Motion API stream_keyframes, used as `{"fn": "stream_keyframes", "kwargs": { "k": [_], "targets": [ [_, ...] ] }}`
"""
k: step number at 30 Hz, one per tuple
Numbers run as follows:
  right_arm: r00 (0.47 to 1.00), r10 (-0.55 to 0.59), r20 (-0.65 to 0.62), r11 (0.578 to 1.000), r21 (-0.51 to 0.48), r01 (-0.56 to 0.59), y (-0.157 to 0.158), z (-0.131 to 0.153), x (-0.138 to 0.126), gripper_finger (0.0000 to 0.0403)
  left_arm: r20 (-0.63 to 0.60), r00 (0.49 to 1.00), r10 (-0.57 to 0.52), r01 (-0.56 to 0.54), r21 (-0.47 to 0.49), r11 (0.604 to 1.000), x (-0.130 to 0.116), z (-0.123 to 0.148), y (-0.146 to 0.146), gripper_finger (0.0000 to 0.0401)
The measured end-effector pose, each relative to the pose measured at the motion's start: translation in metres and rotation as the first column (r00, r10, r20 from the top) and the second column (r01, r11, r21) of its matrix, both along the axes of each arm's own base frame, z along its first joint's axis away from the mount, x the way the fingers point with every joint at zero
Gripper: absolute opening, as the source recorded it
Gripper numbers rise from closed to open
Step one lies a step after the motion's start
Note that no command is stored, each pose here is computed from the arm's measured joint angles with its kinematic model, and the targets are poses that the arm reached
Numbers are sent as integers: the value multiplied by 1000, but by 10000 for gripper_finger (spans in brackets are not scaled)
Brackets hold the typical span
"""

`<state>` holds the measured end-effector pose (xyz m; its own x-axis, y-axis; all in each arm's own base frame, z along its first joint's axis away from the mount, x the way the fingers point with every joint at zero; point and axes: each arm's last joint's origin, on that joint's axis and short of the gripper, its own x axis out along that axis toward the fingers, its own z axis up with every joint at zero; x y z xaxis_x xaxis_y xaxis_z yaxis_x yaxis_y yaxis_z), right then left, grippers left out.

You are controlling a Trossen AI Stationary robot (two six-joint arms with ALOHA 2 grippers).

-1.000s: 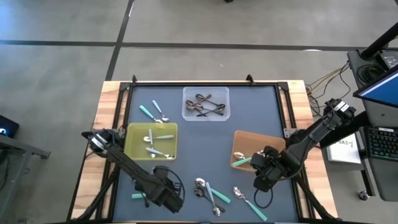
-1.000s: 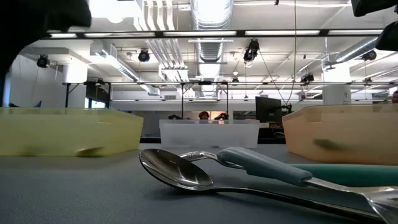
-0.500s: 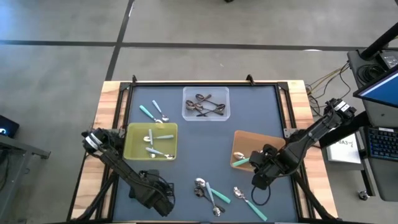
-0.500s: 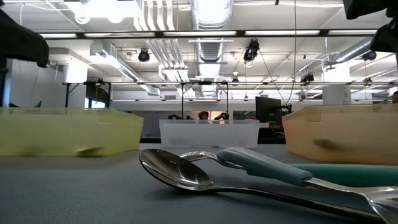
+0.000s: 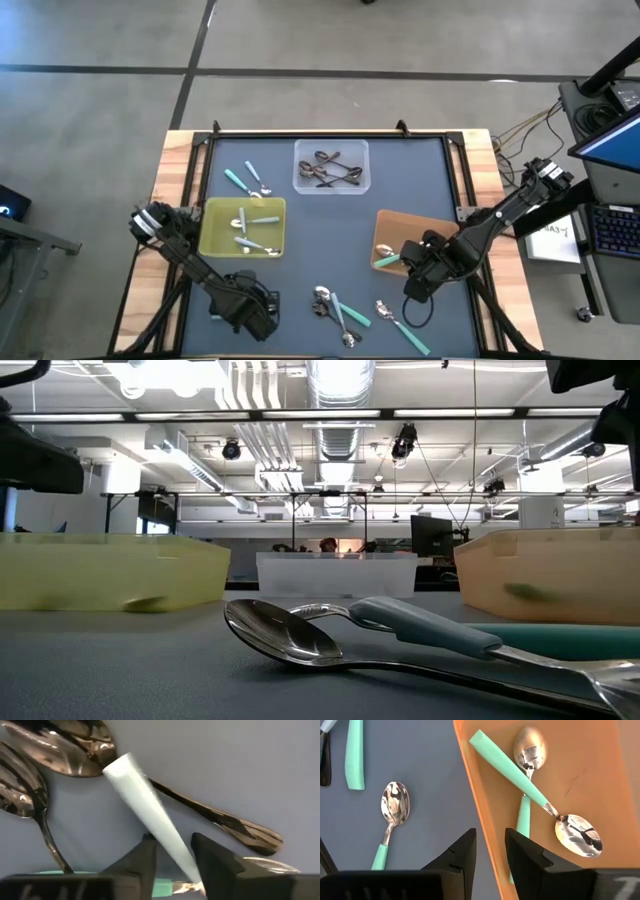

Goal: Sort silverware by color (type)
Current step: Put the blue spoon into the yellow bin

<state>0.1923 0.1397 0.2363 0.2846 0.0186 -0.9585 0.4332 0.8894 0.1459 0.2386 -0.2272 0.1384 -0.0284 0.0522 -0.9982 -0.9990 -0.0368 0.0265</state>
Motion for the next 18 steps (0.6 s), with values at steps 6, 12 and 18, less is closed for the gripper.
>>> {"fn": "stream_keyframes", "kwargs": {
  "k": [6, 12, 18],
  "targets": [
    [1000, 0, 1, 1000, 1, 0, 0, 0, 0, 96, 18, 999, -34, 34, 15, 999, -2, 8, 3, 21],
    [1000, -10, 2, 1000, 0, 10, -2, 0, 1, 96, 163, 985, -64, 52, 75, 996, 7, 28, 3, 27],
    [1000, -29, 2, 1000, 0, 29, -6, 0, 4, 96, 301, 943, -139, 47, 296, 954, 13, 62, 22, 22]
  ]
}}
